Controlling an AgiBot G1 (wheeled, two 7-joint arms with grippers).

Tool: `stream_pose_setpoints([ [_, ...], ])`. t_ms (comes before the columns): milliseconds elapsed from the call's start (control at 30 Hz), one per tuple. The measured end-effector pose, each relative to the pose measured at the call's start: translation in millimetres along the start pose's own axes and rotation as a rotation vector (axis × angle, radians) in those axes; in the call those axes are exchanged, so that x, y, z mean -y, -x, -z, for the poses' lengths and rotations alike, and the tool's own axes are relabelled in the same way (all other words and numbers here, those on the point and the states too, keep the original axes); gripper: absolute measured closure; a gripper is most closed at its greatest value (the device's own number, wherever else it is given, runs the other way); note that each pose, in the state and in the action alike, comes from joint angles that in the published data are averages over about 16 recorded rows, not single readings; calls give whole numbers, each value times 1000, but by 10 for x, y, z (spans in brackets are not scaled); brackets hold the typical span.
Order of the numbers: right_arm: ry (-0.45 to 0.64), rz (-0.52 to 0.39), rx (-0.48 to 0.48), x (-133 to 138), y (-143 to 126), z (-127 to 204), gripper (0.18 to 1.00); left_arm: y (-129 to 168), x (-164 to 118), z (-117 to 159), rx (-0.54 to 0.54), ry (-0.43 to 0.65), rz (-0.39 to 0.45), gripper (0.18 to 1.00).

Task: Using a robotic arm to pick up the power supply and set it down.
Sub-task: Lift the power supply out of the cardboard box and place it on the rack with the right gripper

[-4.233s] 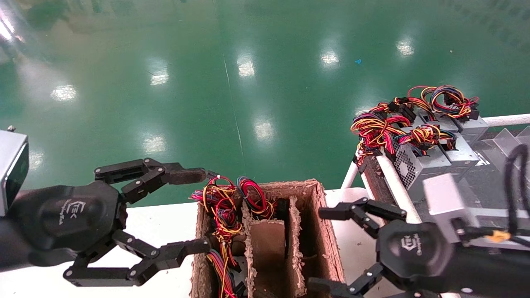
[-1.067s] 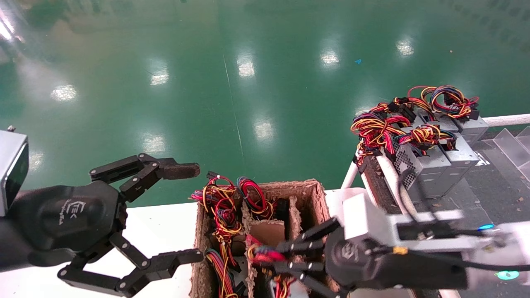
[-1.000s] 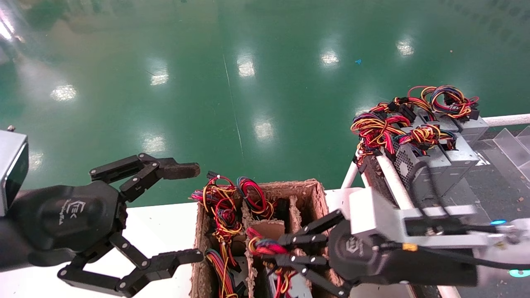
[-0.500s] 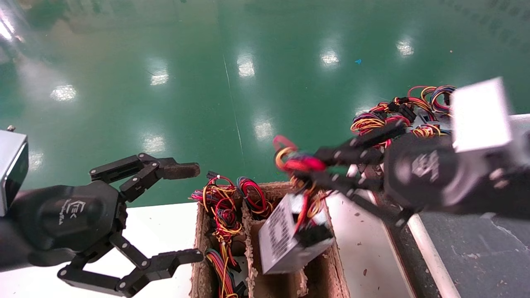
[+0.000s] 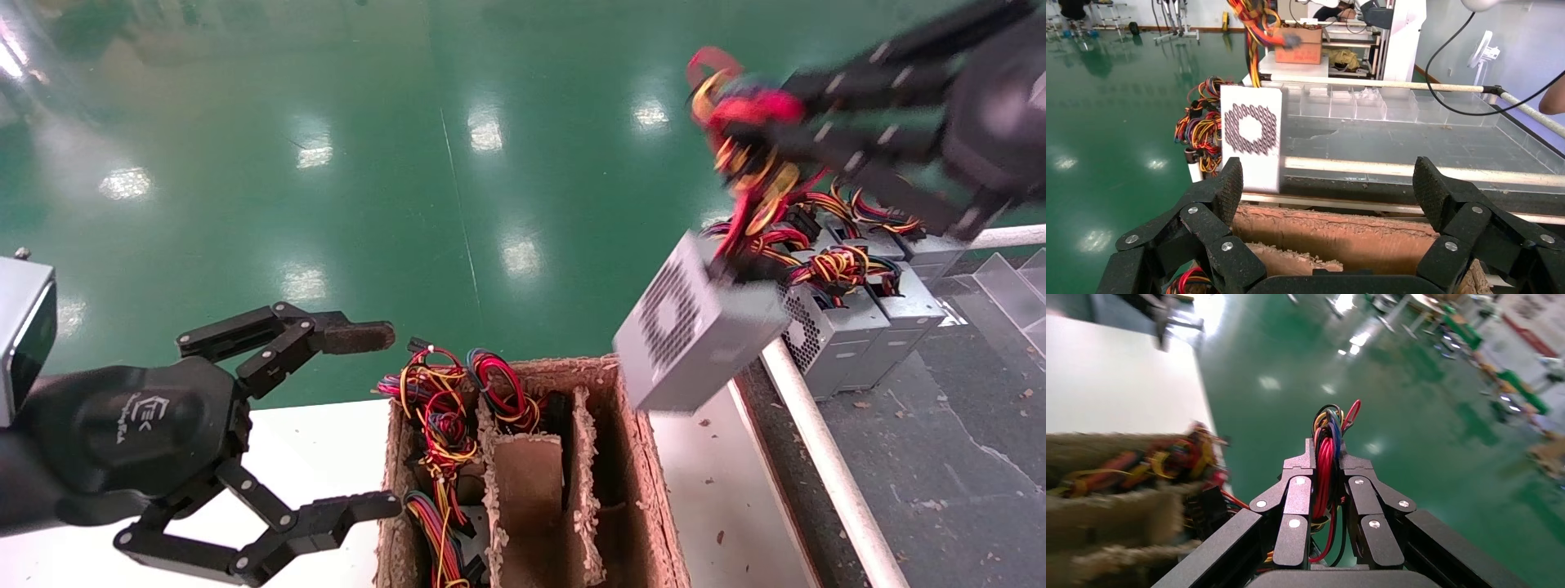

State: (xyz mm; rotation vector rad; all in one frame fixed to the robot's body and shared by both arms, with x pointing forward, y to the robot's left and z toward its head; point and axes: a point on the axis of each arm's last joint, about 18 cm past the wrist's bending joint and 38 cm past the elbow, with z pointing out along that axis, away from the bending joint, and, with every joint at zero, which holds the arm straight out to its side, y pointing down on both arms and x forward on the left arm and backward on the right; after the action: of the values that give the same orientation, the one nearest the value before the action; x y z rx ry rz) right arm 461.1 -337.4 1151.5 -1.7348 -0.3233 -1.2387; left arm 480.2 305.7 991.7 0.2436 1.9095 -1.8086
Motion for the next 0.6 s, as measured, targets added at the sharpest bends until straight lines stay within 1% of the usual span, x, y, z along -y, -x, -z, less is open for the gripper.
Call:
stream_pose_setpoints([
  [333,66,58,-154,66,-431,451,937,0,0,0,0,0,0,184],
  [600,143,94,-259,59,-671,907,937,0,0,0,0,0,0,184],
])
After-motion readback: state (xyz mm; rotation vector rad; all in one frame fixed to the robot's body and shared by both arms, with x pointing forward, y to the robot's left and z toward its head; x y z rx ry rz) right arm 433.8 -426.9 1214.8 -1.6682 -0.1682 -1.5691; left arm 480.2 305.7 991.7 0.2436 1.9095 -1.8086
